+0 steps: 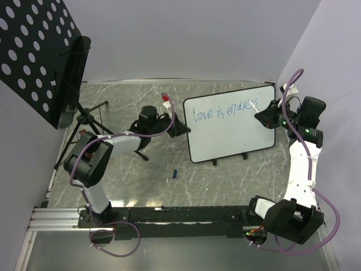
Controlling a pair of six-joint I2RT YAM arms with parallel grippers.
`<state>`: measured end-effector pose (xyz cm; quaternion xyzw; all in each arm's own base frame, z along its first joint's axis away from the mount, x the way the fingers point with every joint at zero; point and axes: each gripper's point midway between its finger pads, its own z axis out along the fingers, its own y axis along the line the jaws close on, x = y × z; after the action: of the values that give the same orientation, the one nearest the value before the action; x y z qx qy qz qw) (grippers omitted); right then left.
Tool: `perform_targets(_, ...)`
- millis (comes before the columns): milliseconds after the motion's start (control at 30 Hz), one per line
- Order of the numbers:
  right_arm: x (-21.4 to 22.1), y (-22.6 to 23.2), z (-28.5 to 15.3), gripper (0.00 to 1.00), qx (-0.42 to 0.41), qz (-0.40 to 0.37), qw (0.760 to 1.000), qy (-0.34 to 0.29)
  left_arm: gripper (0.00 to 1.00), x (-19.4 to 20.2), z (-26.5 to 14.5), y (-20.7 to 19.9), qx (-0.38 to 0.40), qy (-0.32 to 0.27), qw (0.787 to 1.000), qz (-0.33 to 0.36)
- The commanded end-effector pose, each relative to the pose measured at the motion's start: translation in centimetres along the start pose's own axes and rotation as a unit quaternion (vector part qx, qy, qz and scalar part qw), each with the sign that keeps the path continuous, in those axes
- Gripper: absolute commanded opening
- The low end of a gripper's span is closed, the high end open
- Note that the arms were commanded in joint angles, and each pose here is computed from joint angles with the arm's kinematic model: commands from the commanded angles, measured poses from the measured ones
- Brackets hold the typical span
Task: Write a sentence on the whiteboard
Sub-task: Put down the whiteboard on the whiteboard stand.
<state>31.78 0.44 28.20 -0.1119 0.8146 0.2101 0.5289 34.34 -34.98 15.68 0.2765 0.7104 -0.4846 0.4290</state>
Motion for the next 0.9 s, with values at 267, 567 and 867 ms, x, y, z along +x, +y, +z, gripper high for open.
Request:
perform_targets(267, -0.7, 0.2, -0.4, 0.00, -0.012, -0.009, 0.999, -0.028, 0.11, 4.2, -0.7, 3.1, -0.036, 0.041, 0.998, 0.017)
perform_targets(567, -0.6, 0.3, -0.5, 0.00, -0.015, -0.008, 0.999, -0.030, 0.16, 4.4, -0.9, 3.5, -0.041, 0.044, 0.998, 0.014)
perform_targets(867, -0.6, 0.1, -0.7, 0.00, -0.015, -0.004, 0.999, -0.034, 0.27, 4.2, -1.1, 3.6, -0.049, 0.039, 0.998, 0.013)
